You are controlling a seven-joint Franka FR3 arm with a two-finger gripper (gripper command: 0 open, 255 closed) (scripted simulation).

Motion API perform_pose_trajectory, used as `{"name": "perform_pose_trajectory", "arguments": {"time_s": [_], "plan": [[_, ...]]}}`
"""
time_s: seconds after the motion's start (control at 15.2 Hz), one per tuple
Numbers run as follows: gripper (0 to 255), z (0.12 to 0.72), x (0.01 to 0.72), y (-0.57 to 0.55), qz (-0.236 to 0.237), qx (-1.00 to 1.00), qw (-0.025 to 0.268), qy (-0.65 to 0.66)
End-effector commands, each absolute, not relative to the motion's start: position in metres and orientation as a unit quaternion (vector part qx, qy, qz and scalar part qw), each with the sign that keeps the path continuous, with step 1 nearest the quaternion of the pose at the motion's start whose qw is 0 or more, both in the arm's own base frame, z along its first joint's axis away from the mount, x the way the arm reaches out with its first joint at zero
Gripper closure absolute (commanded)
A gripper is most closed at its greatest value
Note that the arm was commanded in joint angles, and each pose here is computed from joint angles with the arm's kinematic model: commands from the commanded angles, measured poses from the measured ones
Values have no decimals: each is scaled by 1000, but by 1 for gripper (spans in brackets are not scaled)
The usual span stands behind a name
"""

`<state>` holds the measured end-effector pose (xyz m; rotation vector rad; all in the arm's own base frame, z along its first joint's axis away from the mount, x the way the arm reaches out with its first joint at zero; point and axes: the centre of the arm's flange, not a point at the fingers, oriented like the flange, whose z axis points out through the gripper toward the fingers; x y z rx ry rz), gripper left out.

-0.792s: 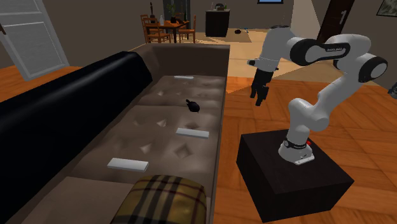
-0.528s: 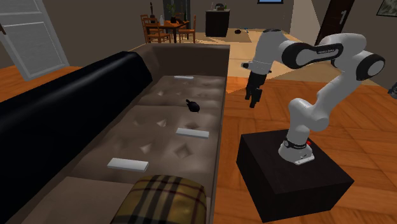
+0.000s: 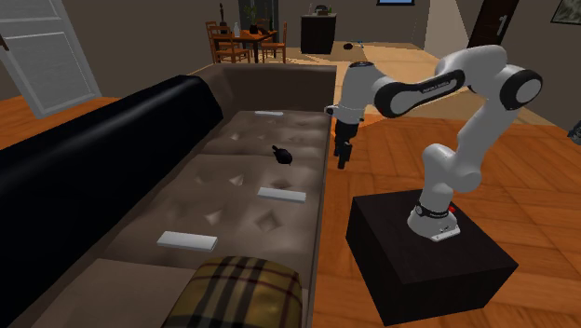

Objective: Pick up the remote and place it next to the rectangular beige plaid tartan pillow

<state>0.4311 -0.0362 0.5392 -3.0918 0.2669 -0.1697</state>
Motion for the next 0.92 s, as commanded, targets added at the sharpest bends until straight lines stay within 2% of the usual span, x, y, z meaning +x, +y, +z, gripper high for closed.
{"name": "perform_pose_trajectory", "arguments": {"time_s": [0.0, 0.86], "plan": [[0, 522, 452, -43, -51, -995, 13, 85], [0, 422, 587, -95, -24, -996, -7, 81]]}}
